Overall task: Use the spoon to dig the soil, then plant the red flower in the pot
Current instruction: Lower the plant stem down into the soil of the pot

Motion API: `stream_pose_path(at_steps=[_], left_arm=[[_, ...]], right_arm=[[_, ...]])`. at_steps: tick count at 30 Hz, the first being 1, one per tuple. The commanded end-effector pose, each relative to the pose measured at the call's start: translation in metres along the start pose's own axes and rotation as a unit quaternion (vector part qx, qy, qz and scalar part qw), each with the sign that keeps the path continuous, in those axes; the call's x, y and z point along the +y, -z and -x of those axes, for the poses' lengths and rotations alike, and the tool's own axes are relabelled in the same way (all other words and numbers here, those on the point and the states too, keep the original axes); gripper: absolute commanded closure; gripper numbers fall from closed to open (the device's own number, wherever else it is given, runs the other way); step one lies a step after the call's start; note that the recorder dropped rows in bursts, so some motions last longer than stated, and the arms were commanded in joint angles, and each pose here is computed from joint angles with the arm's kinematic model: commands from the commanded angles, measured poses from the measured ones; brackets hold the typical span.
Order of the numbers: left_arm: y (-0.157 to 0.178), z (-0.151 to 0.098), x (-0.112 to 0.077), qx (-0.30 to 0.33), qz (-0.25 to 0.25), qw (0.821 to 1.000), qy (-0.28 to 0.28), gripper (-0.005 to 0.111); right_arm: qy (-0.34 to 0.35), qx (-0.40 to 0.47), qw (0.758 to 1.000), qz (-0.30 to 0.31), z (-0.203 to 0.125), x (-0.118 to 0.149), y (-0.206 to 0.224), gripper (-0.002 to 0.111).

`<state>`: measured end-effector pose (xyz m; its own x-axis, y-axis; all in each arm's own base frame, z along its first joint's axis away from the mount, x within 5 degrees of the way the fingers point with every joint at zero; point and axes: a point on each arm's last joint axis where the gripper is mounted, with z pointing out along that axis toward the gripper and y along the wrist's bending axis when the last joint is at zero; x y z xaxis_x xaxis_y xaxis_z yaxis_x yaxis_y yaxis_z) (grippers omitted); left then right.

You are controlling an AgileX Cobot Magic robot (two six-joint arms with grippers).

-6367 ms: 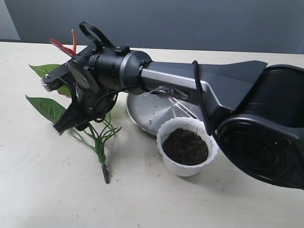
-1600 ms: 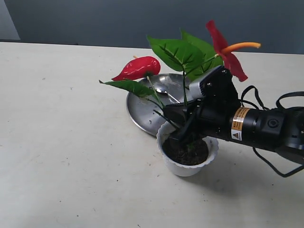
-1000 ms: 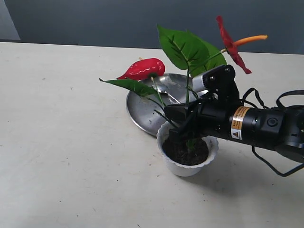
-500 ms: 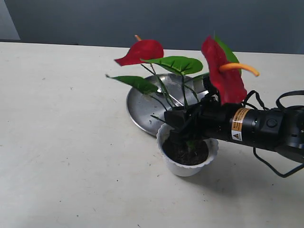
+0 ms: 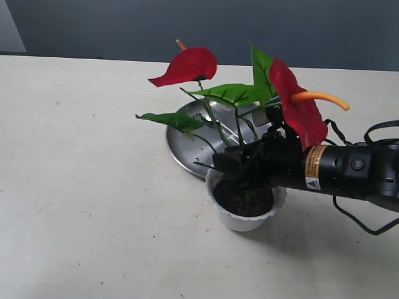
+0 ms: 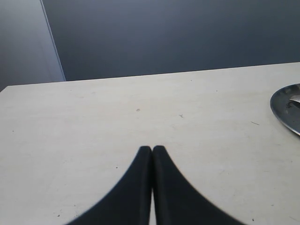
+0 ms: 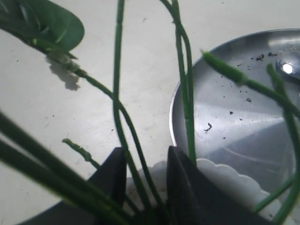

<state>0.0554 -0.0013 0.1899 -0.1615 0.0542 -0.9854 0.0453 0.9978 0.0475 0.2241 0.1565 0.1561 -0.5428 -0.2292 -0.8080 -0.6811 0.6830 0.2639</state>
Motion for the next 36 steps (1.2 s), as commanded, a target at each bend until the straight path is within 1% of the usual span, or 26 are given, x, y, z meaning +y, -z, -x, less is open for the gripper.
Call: stream_pose_path(at_steps=[1, 10, 21, 23, 24, 26, 28, 36], left_arm=[[0.0003, 0.0016, 0.0003, -0.006, 0.003, 1.000, 0.004, 0.106], [0.0003, 0.0016, 0.0003, -0.006, 0.003, 1.000, 0.003, 0.106], [0.0003, 0.0016, 0.0003, -0.006, 0.003, 1.000, 0.004, 0.106], [0.0003, 0.0016, 0.0003, -0.006, 0.003, 1.000, 0.003, 0.106], [0.0003, 0.0016, 0.0003, -0.006, 0.003, 1.000, 0.003, 0.106], [0.0003, 0.0016, 0.0003, -0.006, 0.003, 1.000, 0.003, 0.106], [0.0003, 0.0016, 0.0003, -0.006, 0.003, 1.000, 0.003, 0.106], [0.0003, 0.0016, 0.0003, -0.006, 0.003, 1.000, 0.003, 0.106]], right_arm=[[0.009, 0.072, 0.996, -0.045, -0.0201, -0.0074, 0.0054, 0.078], [0.019, 0.050, 0.998, -0.046, -0.0104, -0.0037, 0.0135, 0.078], [0.026, 0.061, 0.997, -0.037, -0.0124, -0.0022, 0.0136, 0.077], [0.025, 0.061, 0.997, -0.037, -0.0124, -0.0022, 0.0136, 0.073], [0.022, 0.061, 0.997, -0.037, -0.0124, -0.0022, 0.0136, 0.069], [0.017, 0.060, 0.997, -0.038, -0.0124, -0.0022, 0.0136, 0.058], [0.017, 0.060, 0.997, -0.038, -0.0124, -0.0022, 0.0136, 0.052], [0.024, 0.064, 0.997, -0.036, -0.0130, -0.0019, 0.0136, 0.053]])
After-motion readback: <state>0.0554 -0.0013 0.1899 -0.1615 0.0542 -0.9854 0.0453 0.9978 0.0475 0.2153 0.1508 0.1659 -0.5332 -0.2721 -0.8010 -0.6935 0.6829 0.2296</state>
